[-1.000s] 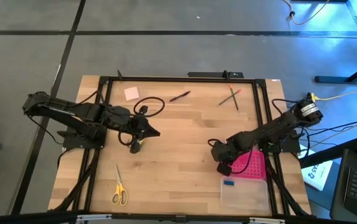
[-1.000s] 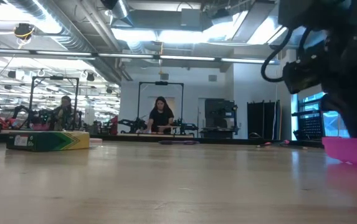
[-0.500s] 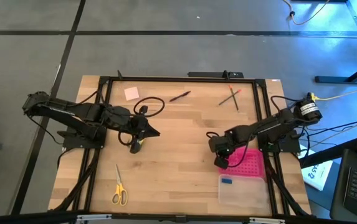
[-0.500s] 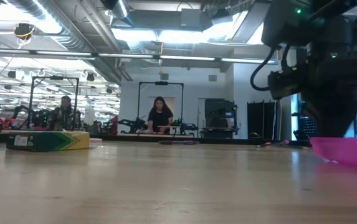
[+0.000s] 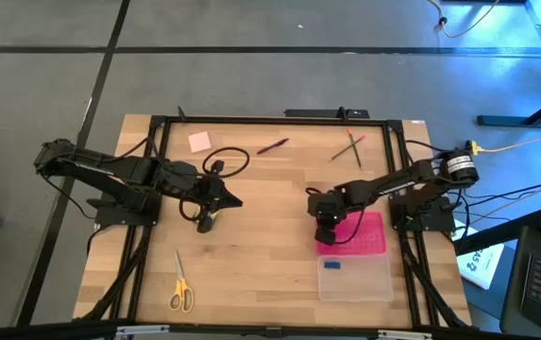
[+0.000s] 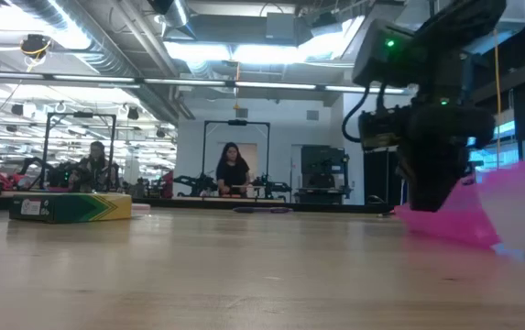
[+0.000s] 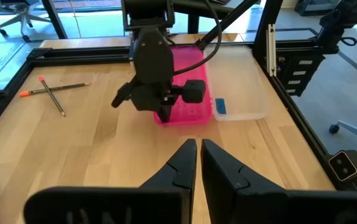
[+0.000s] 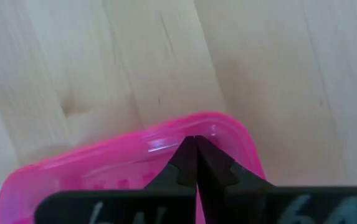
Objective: Pack school essentials
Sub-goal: Adjust the pink box
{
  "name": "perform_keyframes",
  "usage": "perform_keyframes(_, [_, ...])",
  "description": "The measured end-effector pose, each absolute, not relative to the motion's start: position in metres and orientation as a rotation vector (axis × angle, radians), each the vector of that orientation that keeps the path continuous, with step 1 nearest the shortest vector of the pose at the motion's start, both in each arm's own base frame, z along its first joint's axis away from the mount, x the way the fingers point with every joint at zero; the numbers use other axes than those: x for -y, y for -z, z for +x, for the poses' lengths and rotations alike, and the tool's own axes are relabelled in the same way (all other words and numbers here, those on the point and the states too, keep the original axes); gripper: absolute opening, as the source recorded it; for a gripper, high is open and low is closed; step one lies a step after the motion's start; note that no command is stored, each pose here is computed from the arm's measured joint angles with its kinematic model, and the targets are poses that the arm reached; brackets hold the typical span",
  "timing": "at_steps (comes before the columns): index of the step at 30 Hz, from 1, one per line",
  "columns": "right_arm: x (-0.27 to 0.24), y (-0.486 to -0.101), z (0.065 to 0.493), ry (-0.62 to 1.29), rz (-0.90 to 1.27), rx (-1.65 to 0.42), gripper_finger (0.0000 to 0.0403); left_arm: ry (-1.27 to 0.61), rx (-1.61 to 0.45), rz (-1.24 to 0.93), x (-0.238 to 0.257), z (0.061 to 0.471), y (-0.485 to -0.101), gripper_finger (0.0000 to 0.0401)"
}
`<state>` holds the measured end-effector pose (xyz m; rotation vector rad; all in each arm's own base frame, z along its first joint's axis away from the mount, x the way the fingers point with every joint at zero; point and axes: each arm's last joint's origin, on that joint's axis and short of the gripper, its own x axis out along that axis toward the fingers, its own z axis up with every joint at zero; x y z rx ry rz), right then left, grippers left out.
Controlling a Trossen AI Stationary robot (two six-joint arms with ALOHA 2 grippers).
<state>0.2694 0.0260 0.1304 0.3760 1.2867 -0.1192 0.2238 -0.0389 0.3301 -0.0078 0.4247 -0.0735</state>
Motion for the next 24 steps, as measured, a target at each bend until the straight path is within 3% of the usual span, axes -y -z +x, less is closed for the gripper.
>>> perform_keyframes(17, [0.004, -0.148, 0.291, 0.139, 0.252, -1.203, 0.0000, 0.073, -0.425, -0.008, 0.039, 0.224, -0.330, 0.0018])
perform_keyframes(24, [0.006, -0.176, 0.280, 0.202, 0.306, -1.396, 0.0000, 0.072, -0.425, -0.008, 0.039, 0.224, -0.330, 0.0018])
